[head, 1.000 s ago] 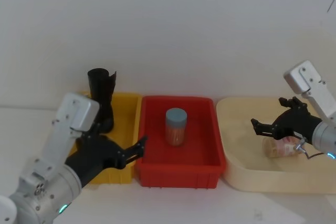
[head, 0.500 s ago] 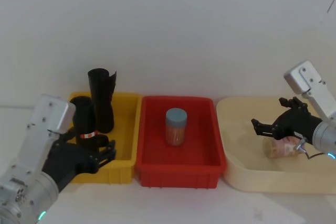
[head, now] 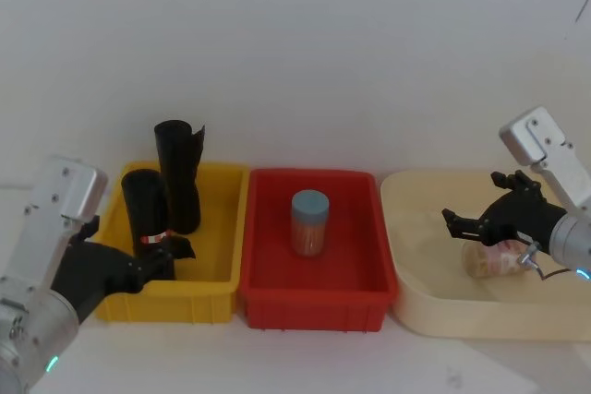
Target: Pick up the garbage bag with the one hand and transfer it to the other hand.
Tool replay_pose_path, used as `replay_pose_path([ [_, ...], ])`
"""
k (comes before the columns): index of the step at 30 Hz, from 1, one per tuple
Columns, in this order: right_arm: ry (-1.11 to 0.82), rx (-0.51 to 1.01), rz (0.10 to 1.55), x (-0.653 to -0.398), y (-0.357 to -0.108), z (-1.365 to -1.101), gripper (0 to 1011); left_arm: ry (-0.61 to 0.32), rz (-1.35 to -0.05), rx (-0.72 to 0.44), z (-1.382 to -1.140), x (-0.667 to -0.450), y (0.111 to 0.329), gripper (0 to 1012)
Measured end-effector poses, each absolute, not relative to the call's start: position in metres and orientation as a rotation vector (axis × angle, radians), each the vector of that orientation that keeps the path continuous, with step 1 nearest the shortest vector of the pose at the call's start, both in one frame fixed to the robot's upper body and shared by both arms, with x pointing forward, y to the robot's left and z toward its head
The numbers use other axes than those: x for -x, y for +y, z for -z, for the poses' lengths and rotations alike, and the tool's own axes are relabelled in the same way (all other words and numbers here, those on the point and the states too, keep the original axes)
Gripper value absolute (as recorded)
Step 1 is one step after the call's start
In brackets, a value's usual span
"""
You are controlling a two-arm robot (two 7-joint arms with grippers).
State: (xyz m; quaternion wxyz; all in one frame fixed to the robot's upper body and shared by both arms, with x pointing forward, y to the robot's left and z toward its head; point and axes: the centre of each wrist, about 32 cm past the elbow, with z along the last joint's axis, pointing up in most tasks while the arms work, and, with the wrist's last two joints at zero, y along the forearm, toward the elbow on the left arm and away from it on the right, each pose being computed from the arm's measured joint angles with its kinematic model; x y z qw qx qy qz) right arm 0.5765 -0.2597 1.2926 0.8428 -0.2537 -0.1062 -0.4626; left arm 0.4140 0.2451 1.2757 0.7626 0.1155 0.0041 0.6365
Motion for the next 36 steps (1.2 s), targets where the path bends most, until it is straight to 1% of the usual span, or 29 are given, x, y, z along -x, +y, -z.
replay_pose_path([
  [10, -0.224, 0.536, 0.977, -0.576, -0.26, -1.293, 1001, -0.006, -1.38, -0.263, -1.277, -0.434, 0.254, 1000],
  [22, -0.224, 0.536, 0.977, -0.576, -0.26, -1.293, 1001, -0.019, -1.364, -0.251, -1.281, -0.466, 0.26, 1000],
  [23, -0.224, 0.536, 0.977, -0.576, -0.26, -1.293, 1001, -0.019, -1.364, -0.251, -1.281, -0.466, 0.26, 1000],
  [29, -0.224, 0.536, 0.977, -0.576, -0.26, -1.293, 1001, -0.007, -1.358, -0.239, -1.283, -0.48, 0.261, 1000],
  [35, -0.224, 0.536, 0.977, -0.576, -0.26, -1.293, 1001, 0.016, -1.353, -0.234, -1.284, -0.489, 0.261, 997],
  [36, -0.224, 0.536, 0.977, -0.576, -0.26, -1.293, 1001, 0.021, -1.352, -0.233, -1.284, -0.491, 0.261, 977],
])
